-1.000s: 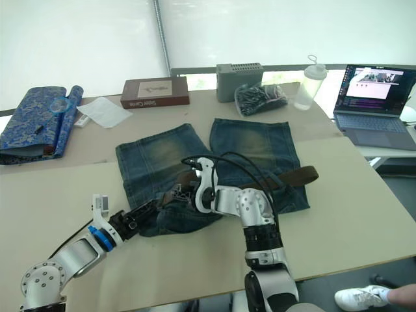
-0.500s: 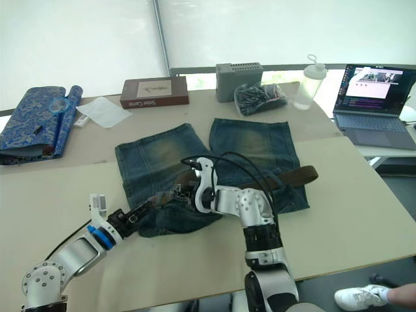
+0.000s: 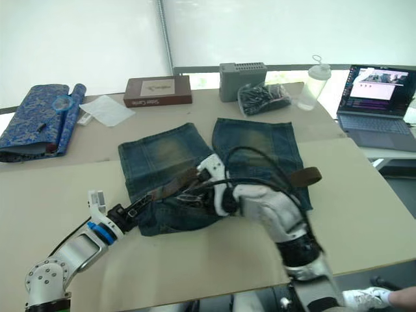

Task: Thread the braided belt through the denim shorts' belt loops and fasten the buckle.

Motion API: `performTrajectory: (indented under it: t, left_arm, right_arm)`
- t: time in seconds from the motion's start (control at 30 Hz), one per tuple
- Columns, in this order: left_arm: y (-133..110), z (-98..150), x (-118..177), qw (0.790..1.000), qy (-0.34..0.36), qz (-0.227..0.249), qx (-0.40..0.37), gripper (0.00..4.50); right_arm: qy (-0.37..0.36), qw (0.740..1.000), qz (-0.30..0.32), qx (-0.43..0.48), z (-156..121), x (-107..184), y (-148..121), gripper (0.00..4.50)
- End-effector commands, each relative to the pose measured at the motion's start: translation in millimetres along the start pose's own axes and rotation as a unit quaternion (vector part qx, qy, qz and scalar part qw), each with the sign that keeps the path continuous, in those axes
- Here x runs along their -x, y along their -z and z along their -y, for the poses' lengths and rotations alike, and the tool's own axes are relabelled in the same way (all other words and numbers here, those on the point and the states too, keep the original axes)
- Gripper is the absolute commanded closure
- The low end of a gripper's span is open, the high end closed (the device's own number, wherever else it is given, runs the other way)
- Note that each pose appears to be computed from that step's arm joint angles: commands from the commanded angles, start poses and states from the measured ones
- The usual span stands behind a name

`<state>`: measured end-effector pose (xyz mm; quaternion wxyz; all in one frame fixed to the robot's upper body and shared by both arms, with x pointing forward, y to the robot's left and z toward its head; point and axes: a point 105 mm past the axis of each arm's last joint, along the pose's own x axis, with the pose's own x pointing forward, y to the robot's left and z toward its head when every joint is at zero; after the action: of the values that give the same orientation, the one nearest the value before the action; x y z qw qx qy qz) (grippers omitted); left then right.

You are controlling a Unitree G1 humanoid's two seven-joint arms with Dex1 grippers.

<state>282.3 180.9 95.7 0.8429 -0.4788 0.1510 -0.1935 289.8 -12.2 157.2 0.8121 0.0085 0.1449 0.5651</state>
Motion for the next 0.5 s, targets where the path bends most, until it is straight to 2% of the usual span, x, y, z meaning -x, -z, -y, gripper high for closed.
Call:
performTrajectory:
  t: [0.03,0.1,0.2,0.27,0.4,0.5]
  left_arm:
    - [-8,6,1,1.000,0.010,0.015,0.000,4.50]
    - [-8,7,2,1.000,0.011,0.013,-0.001,4.50]
    - [-12,8,11,1.000,0.009,0.004,-0.009,4.50]
    - [-16,8,18,1.000,0.009,-0.002,-0.013,4.50]
    - [-27,-5,48,0.998,-0.022,-0.047,-0.034,4.50]
    - [-41,-11,69,0.996,-0.039,-0.066,-0.047,4.50]
  right_arm:
    - [-0.037,0.998,0.000,0.051,-17,-7,-3,3.81]
    - [-0.007,0.997,-0.028,0.073,-5,-17,9,4.47]
    - [0.075,0.988,-0.090,0.102,26,-31,35,4.47]
    - [0.082,0.986,-0.106,0.099,32,-33,46,4.47]
    - [0.086,0.981,-0.150,0.090,38,-30,71,4.47]
    - [0.077,0.979,-0.166,0.086,37,-26,80,4.47]
